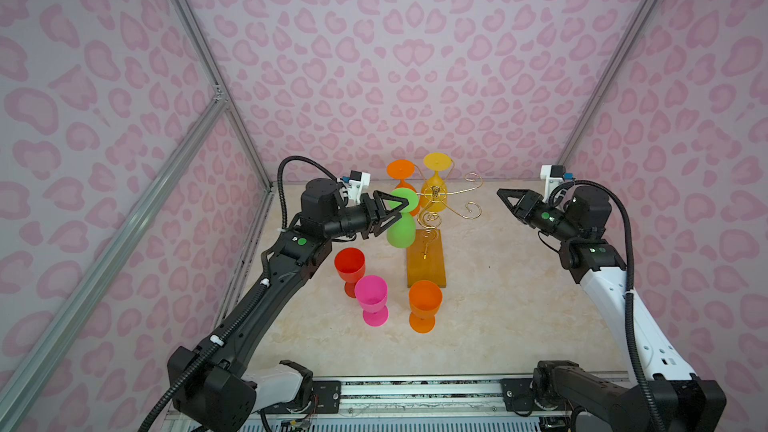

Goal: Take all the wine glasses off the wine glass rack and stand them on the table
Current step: 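Reach the left gripper to the green glass bowl on the rack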

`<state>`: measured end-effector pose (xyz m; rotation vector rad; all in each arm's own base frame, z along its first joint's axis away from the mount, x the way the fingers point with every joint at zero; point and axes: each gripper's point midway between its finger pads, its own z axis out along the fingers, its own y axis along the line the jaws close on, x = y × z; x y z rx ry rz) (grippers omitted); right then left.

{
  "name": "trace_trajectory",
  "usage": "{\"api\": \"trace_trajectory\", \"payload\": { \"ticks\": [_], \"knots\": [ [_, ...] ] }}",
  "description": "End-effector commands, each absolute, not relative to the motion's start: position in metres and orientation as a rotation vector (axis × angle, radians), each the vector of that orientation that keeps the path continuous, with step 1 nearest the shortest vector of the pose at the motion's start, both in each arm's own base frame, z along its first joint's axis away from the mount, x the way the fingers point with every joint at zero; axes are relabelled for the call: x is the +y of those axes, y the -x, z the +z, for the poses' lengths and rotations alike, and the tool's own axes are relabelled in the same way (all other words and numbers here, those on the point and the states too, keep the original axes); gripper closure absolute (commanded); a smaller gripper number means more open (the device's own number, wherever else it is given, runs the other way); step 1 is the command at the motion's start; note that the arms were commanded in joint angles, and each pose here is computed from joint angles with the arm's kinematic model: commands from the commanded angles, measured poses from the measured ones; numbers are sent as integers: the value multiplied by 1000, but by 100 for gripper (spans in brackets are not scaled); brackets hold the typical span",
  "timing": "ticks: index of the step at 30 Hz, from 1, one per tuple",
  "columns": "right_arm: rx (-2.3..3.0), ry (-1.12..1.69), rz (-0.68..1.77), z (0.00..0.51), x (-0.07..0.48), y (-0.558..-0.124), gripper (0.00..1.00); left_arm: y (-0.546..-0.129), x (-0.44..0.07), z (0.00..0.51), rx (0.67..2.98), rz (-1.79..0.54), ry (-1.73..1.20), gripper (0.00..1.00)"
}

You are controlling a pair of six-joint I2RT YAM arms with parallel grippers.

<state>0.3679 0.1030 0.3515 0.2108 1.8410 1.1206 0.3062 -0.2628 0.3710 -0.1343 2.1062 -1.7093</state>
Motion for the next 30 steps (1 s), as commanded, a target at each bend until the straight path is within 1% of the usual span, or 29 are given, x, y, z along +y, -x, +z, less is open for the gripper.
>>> {"api": "trace_trajectory", "payload": {
  "ticks": [1, 12, 19, 30],
  "knots": [
    [1819, -191, 1133, 355, 104, -367, 67, -310, -264, 385, 2045, -1714, 94, 39],
    [1811, -209, 1135, 353, 96, -366, 67, -313, -262, 386, 2038, -1685, 108, 41],
    [1808, -213, 1138, 352, 94, -366, 67, -317, -261, 377, 2059, -1658, 125, 42],
    [1804, -226, 1134, 352, 89, -364, 67, -322, -258, 373, 2067, -1632, 159, 50]
  ]
}}
